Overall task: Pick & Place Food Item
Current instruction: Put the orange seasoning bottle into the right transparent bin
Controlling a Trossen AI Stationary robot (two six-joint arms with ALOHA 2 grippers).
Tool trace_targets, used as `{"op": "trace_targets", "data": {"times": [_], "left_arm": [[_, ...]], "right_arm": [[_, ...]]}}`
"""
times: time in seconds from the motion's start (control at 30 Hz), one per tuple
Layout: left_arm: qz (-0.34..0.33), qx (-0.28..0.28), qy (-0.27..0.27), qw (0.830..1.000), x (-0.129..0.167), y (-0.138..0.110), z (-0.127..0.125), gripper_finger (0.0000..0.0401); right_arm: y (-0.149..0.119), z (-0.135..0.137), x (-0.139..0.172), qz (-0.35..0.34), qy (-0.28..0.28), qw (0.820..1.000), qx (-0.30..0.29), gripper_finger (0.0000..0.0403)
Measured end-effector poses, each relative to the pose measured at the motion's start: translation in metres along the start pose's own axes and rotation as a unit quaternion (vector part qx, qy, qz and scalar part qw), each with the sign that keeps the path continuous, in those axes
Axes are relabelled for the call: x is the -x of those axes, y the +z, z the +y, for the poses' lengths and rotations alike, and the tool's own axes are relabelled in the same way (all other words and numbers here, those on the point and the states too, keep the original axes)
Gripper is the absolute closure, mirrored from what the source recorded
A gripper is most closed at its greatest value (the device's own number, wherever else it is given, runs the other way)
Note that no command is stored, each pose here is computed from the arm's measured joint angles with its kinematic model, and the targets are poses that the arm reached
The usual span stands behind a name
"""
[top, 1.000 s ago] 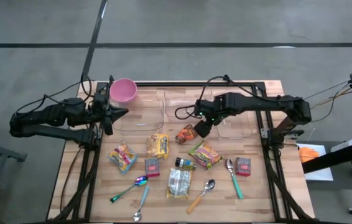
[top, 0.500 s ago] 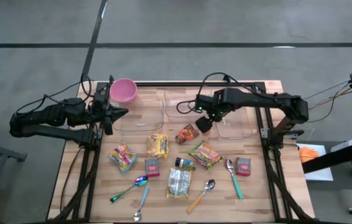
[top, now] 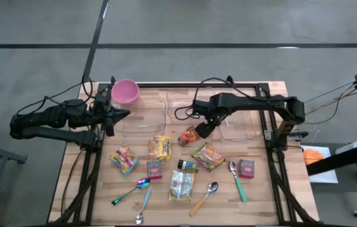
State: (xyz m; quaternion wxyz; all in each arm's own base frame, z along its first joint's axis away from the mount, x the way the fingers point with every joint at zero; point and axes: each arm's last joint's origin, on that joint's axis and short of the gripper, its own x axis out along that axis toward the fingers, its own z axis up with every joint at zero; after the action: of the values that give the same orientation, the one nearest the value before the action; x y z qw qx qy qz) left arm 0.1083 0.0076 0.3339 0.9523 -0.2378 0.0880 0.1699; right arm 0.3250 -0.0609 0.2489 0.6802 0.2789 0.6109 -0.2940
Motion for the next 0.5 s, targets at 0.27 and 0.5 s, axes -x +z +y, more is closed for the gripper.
{"op": "trace_targets", "data": {"times": [0.27, 0.5], "left_arm": [[0.001, 0.0, -0.001, 1.0, 0.0, 0.0, 0.0, 0.0383], [0.001, 0.0, -0.002, 1.0, 0.0, 0.0, 0.0, 0.0383]], "right_arm": [[0.003, 0.003, -0.012, 0.014, -0.011, 1.0, 0.011, 0.0135], [0.002, 0.002, -0.012, 0.018, -0.015, 1.0, 0.011, 0.0135]]}}
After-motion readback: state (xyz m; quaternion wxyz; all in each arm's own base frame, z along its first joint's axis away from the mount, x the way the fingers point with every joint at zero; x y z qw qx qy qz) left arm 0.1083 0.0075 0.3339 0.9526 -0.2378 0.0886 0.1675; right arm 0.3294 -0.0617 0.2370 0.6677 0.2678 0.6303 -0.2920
